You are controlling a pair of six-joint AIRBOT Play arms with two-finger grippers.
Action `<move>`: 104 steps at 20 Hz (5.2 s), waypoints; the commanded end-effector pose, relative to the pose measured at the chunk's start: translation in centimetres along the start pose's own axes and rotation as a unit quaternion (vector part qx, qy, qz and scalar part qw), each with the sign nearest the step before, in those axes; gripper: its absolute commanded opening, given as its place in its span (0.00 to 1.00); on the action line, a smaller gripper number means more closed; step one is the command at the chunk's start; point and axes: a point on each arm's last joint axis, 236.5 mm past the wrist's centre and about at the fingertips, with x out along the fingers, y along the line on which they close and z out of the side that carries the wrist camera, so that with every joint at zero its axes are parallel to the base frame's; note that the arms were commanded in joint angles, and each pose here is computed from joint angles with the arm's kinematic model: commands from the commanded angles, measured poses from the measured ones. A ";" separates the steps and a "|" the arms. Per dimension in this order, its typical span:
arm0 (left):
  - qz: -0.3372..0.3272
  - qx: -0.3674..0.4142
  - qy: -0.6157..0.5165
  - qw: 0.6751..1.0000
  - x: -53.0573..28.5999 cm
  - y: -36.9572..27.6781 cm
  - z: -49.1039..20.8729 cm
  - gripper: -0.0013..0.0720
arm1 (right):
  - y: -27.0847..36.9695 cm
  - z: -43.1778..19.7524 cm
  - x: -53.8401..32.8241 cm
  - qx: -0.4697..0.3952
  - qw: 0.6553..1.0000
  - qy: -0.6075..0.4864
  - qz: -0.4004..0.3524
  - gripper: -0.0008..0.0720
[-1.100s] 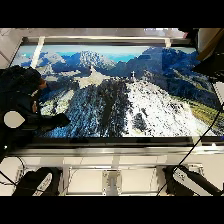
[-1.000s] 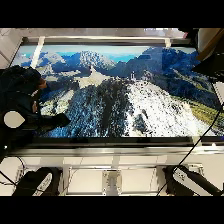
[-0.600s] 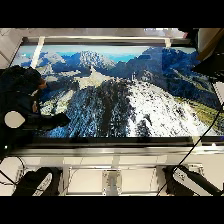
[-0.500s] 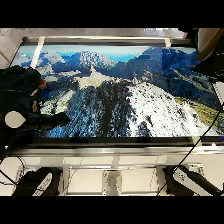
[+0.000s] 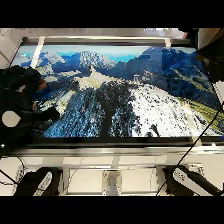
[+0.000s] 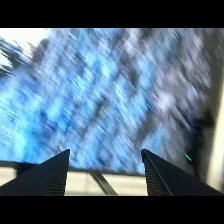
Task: Fold the clothes and pants, and hang the long-sleeved shirts on hangers.
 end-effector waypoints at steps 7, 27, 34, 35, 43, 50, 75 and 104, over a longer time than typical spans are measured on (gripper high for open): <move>0.180 -0.040 -0.122 0.975 -8.8 11.9 7.8 0.68 | -1.4 9.0 -1.9 -0.004 0.981 -0.193 -0.030 0.77; 0.236 -0.044 -0.115 0.964 -11.0 15.0 7.2 0.21 | 5.5 -9.1 12.2 -0.049 0.975 0.195 0.095 0.76; 0.238 -0.039 -0.133 0.961 -11.4 15.1 8.1 0.47 | 5.6 -12.3 15.8 -0.087 0.962 0.251 0.070 0.76; 0.239 -0.023 -0.170 0.956 -12.4 14.9 10.0 0.81 | 5.5 -12.3 16.0 -0.087 0.961 0.253 0.069 0.76; 0.336 -0.001 -0.133 0.932 -13.1 21.0 23.4 0.90 | 7.1 -11.4 17.1 -0.096 0.967 0.222 0.079 0.77; 0.407 -0.001 0.019 0.913 -0.8 29.9 22.2 0.92 | 9.9 -11.1 17.9 -0.116 0.968 0.200 0.099 0.76; -0.198 0.389 -0.103 0.894 -6.9 -35.1 9.8 0.04 | -7.9 -1.5 -0.3 -0.158 0.937 0.143 -0.278 0.76; -0.151 0.050 0.045 0.986 15.1 -22.5 7.7 0.91 | -4.1 -24.5 28.2 0.053 0.957 0.234 0.164 0.77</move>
